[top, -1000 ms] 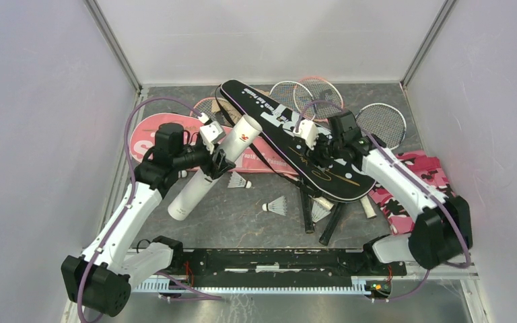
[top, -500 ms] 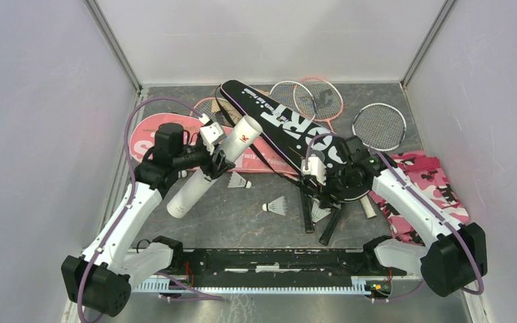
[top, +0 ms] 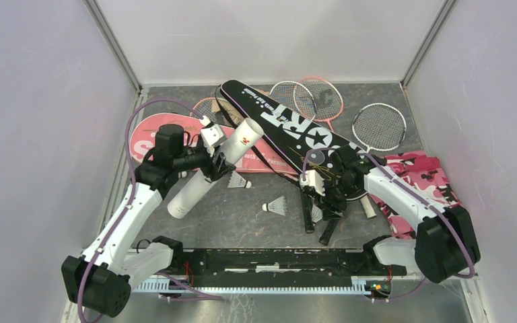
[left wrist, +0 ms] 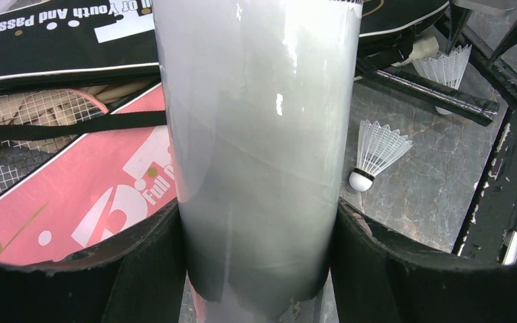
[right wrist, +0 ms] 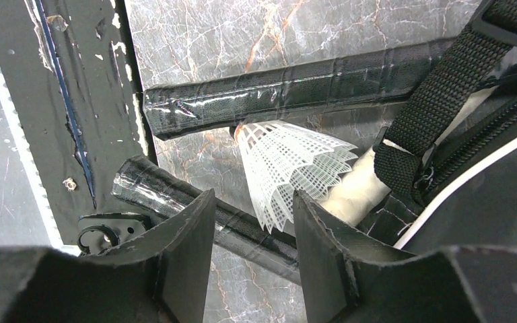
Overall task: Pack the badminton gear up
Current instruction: Pick up the shuttlecock at the center of the board.
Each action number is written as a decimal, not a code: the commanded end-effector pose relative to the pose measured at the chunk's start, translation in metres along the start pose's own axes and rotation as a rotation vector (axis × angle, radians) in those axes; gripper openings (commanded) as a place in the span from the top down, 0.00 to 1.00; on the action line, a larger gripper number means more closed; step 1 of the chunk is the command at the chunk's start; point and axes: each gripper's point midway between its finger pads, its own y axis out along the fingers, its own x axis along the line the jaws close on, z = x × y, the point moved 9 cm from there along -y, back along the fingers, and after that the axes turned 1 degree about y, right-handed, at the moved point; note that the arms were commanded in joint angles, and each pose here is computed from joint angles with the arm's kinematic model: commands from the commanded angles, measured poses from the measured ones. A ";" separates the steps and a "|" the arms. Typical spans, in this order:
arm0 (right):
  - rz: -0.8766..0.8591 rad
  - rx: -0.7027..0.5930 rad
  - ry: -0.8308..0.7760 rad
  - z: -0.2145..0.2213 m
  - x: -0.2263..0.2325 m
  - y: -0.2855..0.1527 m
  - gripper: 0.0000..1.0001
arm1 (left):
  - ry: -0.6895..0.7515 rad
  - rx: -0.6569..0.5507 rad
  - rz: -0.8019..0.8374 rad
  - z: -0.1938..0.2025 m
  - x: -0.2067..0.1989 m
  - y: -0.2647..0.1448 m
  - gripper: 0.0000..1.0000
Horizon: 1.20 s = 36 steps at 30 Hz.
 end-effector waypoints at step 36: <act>0.486 -0.453 -0.239 -0.163 -0.007 -0.166 1.00 | 0.183 -0.008 0.197 0.004 -0.009 0.007 0.60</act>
